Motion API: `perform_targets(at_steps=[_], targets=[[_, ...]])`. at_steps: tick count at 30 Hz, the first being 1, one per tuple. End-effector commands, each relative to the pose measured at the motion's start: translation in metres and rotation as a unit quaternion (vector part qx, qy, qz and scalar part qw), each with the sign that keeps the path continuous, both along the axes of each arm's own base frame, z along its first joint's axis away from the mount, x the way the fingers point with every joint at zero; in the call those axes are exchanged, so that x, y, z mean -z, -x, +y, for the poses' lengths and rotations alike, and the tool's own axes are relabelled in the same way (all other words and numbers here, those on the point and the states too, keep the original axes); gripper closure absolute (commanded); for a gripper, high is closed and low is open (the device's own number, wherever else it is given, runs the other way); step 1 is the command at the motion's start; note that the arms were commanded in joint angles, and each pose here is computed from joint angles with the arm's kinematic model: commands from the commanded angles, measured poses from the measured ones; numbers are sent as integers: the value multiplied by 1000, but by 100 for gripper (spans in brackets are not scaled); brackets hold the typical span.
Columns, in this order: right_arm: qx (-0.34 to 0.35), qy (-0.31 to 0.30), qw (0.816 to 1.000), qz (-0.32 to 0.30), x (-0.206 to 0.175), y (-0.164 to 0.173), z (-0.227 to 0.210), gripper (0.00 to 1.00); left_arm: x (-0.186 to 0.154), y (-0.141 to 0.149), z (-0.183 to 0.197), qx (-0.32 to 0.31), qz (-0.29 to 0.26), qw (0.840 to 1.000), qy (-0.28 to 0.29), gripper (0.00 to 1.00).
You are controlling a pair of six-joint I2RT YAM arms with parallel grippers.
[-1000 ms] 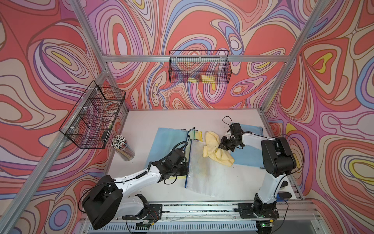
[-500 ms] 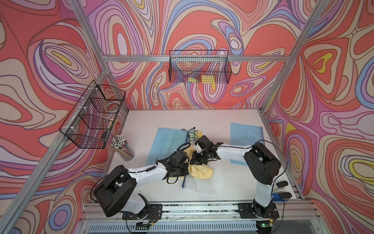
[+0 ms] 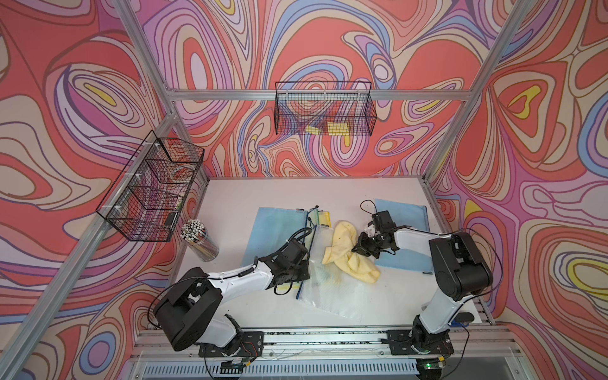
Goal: Wipe the document bag
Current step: Wipe the dirt from the document bag.
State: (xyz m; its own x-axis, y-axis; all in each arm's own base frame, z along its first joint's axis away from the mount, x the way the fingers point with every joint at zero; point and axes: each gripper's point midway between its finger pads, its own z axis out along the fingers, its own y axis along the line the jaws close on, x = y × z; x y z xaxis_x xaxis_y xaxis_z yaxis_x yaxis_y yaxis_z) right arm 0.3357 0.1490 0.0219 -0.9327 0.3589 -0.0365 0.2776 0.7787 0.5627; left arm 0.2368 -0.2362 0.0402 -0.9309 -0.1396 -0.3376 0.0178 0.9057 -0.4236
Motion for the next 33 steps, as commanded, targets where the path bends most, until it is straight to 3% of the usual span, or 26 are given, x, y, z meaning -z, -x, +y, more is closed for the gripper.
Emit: perform_targets(at_steps=[1,3,10,13,16,21,26,33], targets=[[-24,37,999,16,-3,16,-8,100,1,-3,10,-25,-3,1000,-16,100],[-32,2,999,-2,-19,13,14,100,1,-6,12,-38,-7,999,-19,100],[-133,-15,991,-33,-50,38,128,100,-5,-23,13,-89,-27,996,-13,100],[-165,-36,985,-35,-53,52,170,100,-9,-32,16,-112,-35,993,-13,100],[-174,-39,984,-12,-32,63,187,100,-14,-38,21,-136,-43,990,-12,100],[-160,-34,986,22,3,76,177,100,-16,-40,37,-170,-52,984,-21,100],[-117,4,992,56,29,84,119,100,-14,-37,49,-181,-52,982,-23,100],[-40,39,997,44,4,74,18,100,-3,-33,58,-188,-41,981,-24,100]])
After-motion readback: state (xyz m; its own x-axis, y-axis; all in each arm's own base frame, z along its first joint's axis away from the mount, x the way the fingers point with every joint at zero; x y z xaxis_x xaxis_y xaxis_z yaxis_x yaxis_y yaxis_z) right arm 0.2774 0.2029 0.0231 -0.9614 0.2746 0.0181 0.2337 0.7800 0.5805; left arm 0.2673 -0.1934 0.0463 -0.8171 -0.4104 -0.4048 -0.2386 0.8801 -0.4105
